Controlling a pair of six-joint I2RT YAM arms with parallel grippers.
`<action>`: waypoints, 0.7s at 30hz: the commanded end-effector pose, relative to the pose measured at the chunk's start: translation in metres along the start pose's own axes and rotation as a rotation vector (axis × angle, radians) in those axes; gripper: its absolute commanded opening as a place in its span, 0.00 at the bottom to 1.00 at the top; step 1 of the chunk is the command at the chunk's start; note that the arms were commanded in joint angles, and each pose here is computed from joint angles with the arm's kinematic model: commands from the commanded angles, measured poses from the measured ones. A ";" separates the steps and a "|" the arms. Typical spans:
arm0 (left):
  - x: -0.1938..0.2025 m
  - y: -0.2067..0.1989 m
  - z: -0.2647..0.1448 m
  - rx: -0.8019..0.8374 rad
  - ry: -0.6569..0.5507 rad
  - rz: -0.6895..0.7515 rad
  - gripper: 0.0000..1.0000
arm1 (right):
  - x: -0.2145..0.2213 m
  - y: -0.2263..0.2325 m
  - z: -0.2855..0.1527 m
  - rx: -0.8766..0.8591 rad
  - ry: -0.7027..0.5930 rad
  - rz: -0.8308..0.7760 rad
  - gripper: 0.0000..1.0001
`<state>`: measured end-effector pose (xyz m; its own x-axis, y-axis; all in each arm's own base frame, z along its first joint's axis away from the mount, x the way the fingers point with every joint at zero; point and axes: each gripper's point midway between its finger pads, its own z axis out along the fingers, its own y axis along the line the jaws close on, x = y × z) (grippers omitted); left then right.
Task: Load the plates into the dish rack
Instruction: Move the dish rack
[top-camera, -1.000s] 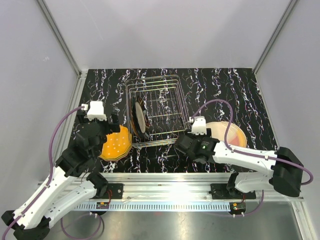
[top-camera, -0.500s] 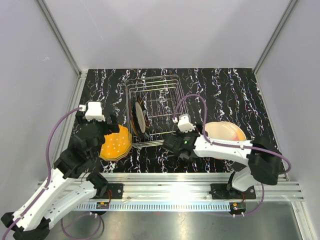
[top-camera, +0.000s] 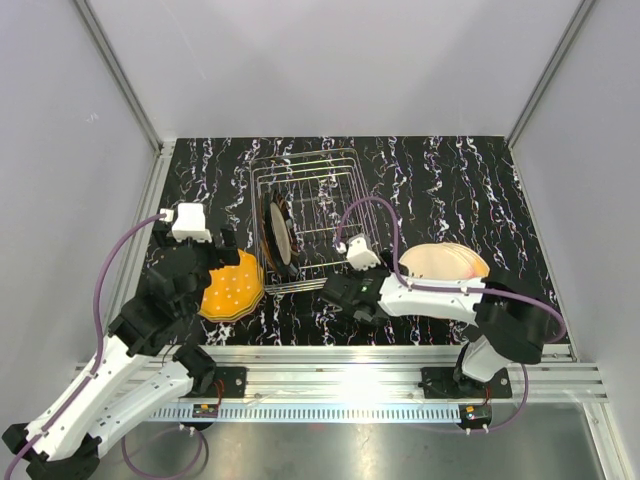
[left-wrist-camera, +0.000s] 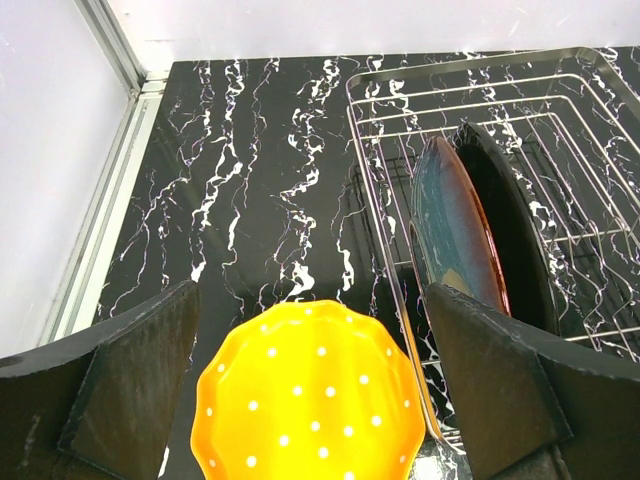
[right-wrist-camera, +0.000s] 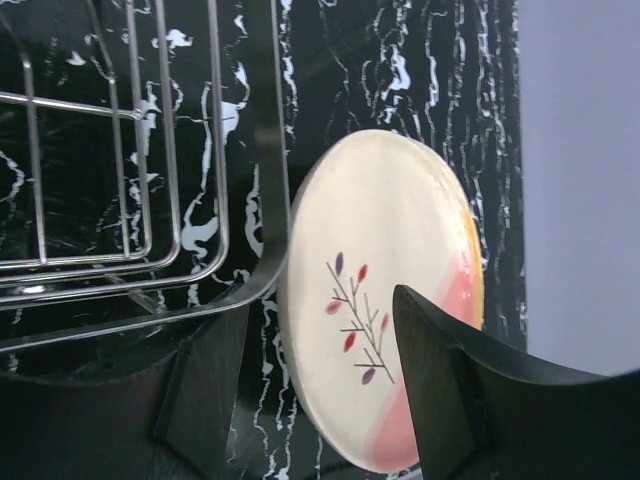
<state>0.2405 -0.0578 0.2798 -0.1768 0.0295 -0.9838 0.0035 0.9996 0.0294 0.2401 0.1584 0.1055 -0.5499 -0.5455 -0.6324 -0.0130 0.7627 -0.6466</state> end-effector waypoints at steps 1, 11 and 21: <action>-0.011 -0.005 0.002 0.014 -0.040 -0.036 0.99 | -0.034 0.013 -0.005 -0.118 -0.086 0.096 0.67; -0.011 -0.002 0.002 -0.001 -0.042 -0.034 0.99 | -0.079 0.028 0.015 -0.271 -0.123 0.267 0.64; -0.012 -0.005 0.002 0.019 -0.044 -0.040 0.99 | -0.035 -0.009 0.016 -0.203 0.025 0.384 0.63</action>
<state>0.2407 -0.0580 0.2796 -0.1774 0.0300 -0.9837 0.0039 0.9995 0.0298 0.2837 0.1800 0.1249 -0.5359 -0.2761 -0.7978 -0.0472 0.9533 -0.2982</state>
